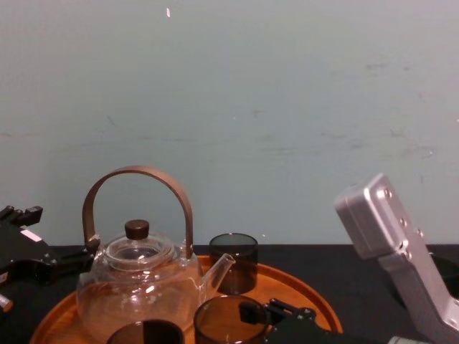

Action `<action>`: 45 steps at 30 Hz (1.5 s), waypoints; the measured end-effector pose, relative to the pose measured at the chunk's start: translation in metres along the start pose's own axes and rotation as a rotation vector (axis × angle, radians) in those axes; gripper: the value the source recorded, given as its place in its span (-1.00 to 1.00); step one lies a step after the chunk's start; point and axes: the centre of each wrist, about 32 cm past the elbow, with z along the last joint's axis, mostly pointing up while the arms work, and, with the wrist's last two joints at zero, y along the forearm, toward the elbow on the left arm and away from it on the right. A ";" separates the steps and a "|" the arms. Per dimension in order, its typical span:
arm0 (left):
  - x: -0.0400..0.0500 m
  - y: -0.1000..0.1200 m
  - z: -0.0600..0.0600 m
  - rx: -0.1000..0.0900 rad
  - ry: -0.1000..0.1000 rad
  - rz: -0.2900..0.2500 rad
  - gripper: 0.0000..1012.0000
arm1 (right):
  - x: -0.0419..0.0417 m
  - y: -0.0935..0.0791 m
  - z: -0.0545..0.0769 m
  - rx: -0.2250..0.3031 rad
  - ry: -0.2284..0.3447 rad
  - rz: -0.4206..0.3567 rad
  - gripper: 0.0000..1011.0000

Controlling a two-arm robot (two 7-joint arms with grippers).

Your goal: Pick up the glass from the table and place it on the tray.

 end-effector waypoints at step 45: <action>0.0000 0.000 0.000 0.000 0.000 0.000 1.00 | 0.0051 0.005 -0.026 0.039 0.037 0.018 0.79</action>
